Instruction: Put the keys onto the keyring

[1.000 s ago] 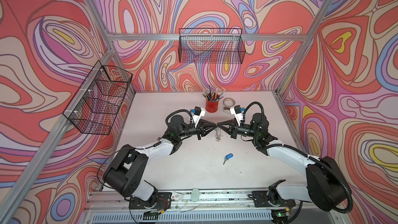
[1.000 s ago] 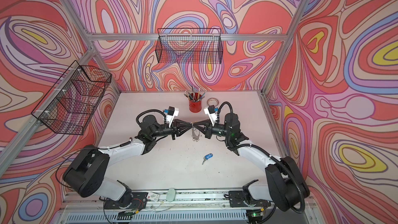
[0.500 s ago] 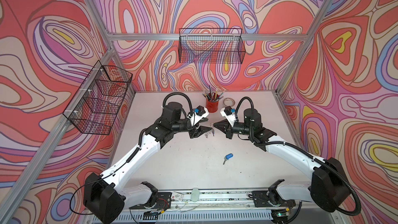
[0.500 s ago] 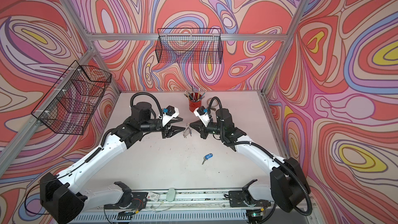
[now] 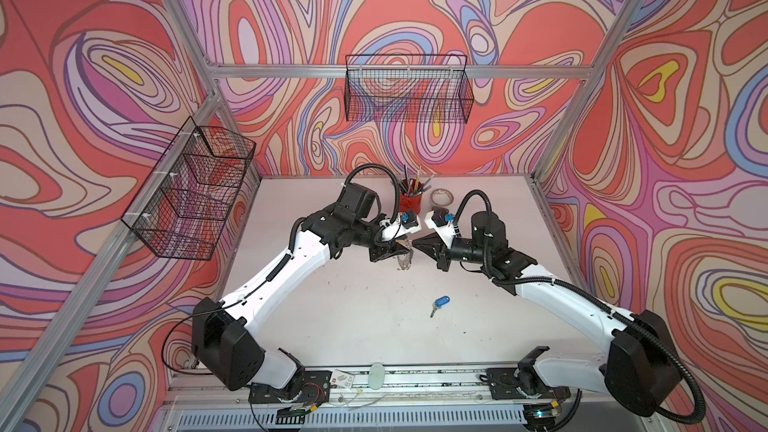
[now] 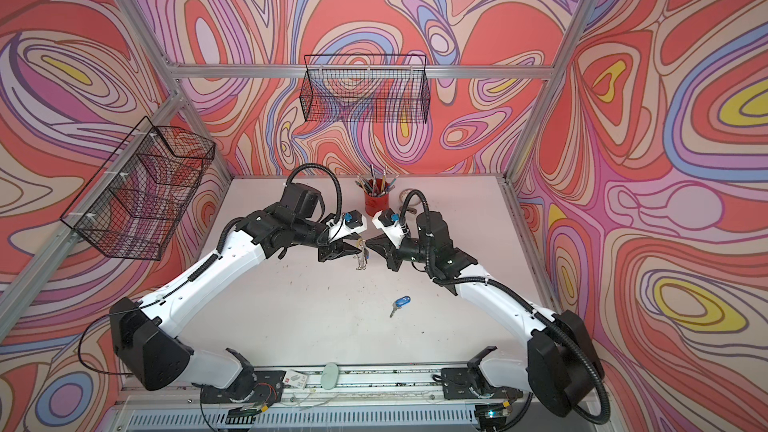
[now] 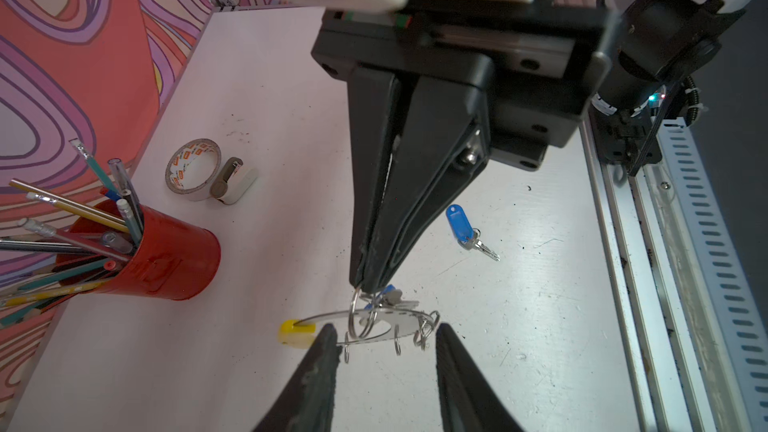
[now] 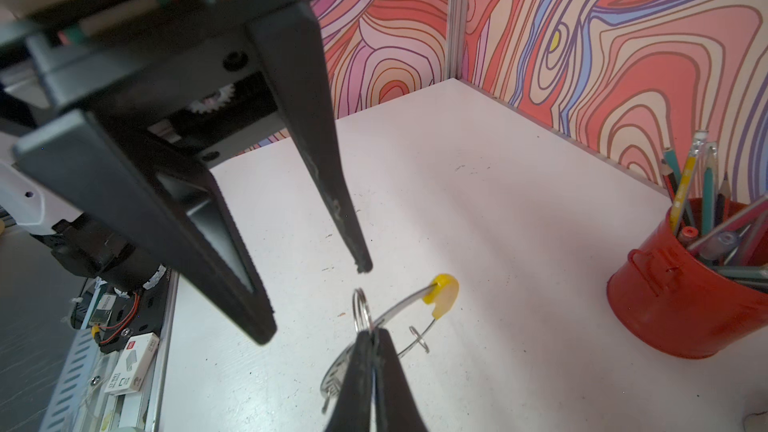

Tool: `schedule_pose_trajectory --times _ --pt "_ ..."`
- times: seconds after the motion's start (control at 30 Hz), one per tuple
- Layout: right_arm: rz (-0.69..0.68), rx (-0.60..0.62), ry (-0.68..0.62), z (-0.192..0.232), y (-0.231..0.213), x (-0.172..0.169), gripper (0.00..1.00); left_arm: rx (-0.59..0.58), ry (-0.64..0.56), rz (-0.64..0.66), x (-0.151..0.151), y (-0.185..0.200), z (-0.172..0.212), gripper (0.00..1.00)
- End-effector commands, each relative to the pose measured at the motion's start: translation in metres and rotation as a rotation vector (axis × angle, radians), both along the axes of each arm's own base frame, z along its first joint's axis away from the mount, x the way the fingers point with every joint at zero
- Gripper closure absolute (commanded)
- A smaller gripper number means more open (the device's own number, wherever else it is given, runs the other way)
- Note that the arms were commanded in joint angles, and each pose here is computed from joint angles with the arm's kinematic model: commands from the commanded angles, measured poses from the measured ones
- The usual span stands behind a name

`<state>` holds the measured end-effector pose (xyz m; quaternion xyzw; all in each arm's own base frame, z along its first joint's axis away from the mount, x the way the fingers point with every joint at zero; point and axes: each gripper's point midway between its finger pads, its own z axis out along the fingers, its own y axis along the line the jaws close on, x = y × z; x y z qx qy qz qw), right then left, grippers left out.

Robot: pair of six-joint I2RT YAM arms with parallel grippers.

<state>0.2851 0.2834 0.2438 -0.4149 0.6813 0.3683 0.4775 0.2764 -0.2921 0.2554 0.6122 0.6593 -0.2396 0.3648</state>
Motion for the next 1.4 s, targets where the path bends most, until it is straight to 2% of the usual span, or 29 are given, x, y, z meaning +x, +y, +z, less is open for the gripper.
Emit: schedule_pose_trajectory --times 0.0,0.07,0.17,0.47,0.53,0.7,0.83,0.93,0.97,1.03,1.17,1.3,1.37 --pt "0.031 -0.001 -0.03 0.002 0.002 -0.008 1.0 0.053 0.003 -0.01 0.003 0.002 -0.003 0.66" --pt "0.031 -0.003 -0.027 0.002 0.002 -0.007 1.0 0.063 0.006 -0.047 0.0 0.001 -0.003 0.72" --pt "0.036 0.0 -0.026 0.002 0.003 -0.007 1.0 0.068 0.012 -0.042 0.003 -0.001 -0.005 0.76" --pt "0.033 0.003 -0.028 0.003 0.003 -0.007 1.0 0.063 0.041 -0.072 -0.001 -0.006 -0.01 0.8" --pt "0.033 0.002 -0.025 0.002 0.003 -0.006 1.0 0.06 0.047 -0.077 -0.002 -0.008 -0.011 0.85" --pt "0.033 0.001 -0.023 0.002 0.003 -0.007 1.0 0.035 0.053 -0.073 0.0 -0.012 -0.007 0.89" --pt "0.033 -0.001 -0.023 0.001 0.003 -0.006 1.0 0.018 0.061 -0.049 0.003 -0.014 -0.004 1.0" --pt "0.029 -0.001 -0.022 0.002 0.003 -0.006 1.0 0.003 0.066 -0.01 0.008 -0.015 -0.004 1.0" --pt "0.011 0.0 -0.022 0.003 0.002 -0.003 0.98 -0.01 0.064 0.01 0.01 -0.016 -0.002 1.0" --pt "-0.047 0.001 -0.016 0.006 -0.003 0.004 0.79 -0.058 0.071 0.055 0.014 -0.016 0.004 1.0" --pt "-0.235 0.018 -0.021 0.015 -0.023 0.026 0.6 -0.187 0.057 0.114 0.017 -0.013 0.021 1.0" --pt "-0.371 0.108 -0.038 0.032 -0.049 0.035 0.49 -0.301 0.055 0.149 0.014 -0.012 0.033 1.0" --pt "-0.432 0.144 -0.031 0.036 -0.061 0.037 0.49 -0.367 0.058 0.164 0.011 -0.012 0.039 1.0"
